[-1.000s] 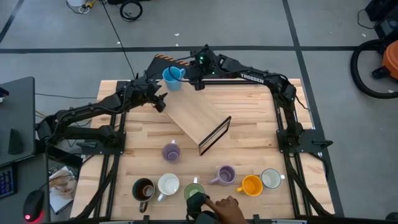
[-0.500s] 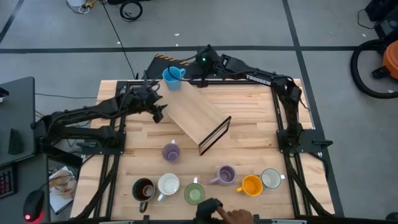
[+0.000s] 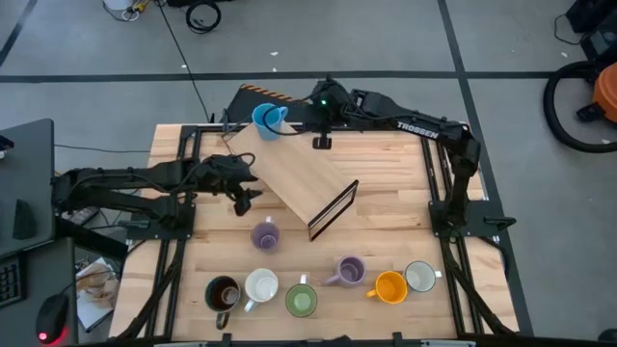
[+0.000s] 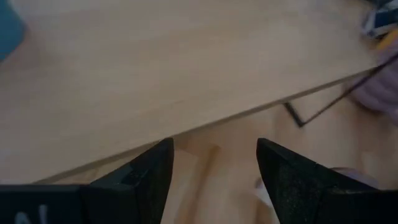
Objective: Place coffee mugs
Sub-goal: Put the top purple mug on the shelf
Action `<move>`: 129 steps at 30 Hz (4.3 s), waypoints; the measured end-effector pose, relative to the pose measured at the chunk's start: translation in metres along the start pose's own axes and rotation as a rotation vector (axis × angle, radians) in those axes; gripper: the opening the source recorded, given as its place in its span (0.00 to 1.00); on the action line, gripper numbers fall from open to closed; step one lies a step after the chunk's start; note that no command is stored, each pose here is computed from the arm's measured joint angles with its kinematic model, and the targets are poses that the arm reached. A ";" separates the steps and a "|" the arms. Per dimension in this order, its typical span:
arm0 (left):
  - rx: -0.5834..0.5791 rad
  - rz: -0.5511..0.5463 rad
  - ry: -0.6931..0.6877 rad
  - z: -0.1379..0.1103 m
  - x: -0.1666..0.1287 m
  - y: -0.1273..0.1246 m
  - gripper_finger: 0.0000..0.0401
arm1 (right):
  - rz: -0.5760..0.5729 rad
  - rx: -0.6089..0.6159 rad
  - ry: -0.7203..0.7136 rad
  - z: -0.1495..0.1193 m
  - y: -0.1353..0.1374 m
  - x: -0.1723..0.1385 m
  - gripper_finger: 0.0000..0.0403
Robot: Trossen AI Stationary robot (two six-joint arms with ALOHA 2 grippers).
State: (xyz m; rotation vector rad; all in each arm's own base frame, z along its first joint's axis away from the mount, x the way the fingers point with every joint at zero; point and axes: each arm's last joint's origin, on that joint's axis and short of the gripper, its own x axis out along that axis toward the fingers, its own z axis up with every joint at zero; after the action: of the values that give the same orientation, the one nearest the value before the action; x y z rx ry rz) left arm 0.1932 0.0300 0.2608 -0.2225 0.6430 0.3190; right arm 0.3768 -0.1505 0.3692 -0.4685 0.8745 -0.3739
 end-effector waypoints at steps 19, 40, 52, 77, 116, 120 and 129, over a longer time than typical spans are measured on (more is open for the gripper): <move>-0.004 -0.164 0.180 -0.012 -0.017 -0.078 0.48 | 0.114 0.036 -0.017 0.025 0.061 -0.049 0.29; 0.777 -0.140 0.411 -0.023 -0.007 -0.131 0.47 | 0.070 -0.060 -0.084 0.027 0.065 -0.050 0.29; 1.294 -0.233 0.472 -0.036 0.015 -0.139 0.47 | 0.113 -0.055 -0.097 0.025 0.063 -0.049 0.29; 1.016 -0.277 0.694 -0.041 0.037 -0.124 0.05 | 0.151 -0.026 -0.088 0.024 0.064 -0.048 0.29; -0.182 0.244 0.765 -0.018 0.059 -0.068 0.10 | 0.181 -0.022 -0.056 0.020 0.067 -0.048 0.29; -0.125 0.223 0.769 -0.019 0.059 -0.069 0.16 | 0.182 -0.022 -0.057 0.020 0.067 -0.049 0.29; 0.015 0.203 0.739 -0.015 0.052 -0.067 0.37 | 0.179 -0.023 -0.055 0.020 0.067 -0.049 0.29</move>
State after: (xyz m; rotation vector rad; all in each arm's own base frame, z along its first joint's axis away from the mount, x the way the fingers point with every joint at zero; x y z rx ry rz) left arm 0.2478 -0.0248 0.2239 -0.2609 1.4032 0.4292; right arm 0.3726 -0.0659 0.3758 -0.4162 0.8608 -0.1857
